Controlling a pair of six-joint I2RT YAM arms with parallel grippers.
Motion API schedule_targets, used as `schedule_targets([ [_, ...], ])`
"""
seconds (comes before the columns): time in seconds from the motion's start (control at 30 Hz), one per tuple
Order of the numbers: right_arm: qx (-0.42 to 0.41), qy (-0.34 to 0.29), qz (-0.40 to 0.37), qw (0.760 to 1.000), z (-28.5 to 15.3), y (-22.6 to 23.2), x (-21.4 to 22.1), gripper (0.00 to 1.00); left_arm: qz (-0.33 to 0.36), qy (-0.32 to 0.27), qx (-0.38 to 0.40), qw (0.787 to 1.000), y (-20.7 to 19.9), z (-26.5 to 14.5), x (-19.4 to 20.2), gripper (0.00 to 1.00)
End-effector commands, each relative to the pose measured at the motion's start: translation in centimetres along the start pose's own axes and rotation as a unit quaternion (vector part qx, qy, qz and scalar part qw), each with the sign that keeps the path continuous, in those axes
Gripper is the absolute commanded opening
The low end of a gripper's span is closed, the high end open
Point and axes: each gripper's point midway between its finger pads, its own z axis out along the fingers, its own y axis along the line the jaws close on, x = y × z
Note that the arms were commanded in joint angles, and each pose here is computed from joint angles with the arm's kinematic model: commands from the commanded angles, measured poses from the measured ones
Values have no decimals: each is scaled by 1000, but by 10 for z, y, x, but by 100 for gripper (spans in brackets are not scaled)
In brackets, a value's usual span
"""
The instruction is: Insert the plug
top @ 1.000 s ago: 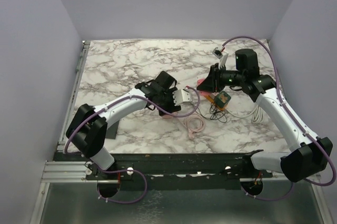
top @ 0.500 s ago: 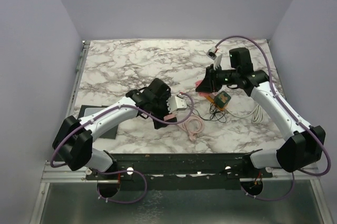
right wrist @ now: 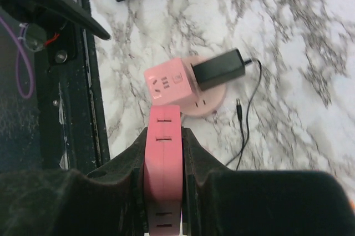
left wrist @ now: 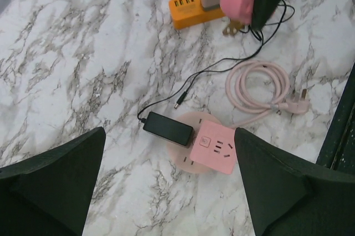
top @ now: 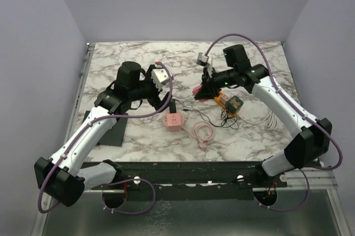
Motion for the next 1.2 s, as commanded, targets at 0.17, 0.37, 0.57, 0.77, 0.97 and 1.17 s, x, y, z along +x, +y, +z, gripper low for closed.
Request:
schedule_targets([
  [0.17,-38,159,-86,983,53,17,11,1,-24,-26,26,999,22,-18,37,99],
  [0.37,-40,206,-90,974,58,23,23,1,-3,28,23,999,37,-12,95,99],
  [0.57,-48,257,-118,958,79,29,33,1,-35,73,-3,997,67,16,131,98],
  [0.77,-43,282,-143,948,84,23,40,1,-12,130,106,986,51,31,171,95],
  [0.97,-32,277,-152,948,74,25,47,1,-39,116,157,980,46,58,175,89],
  [1.17,-42,253,-160,953,71,35,48,1,-38,186,153,970,60,99,192,73],
])
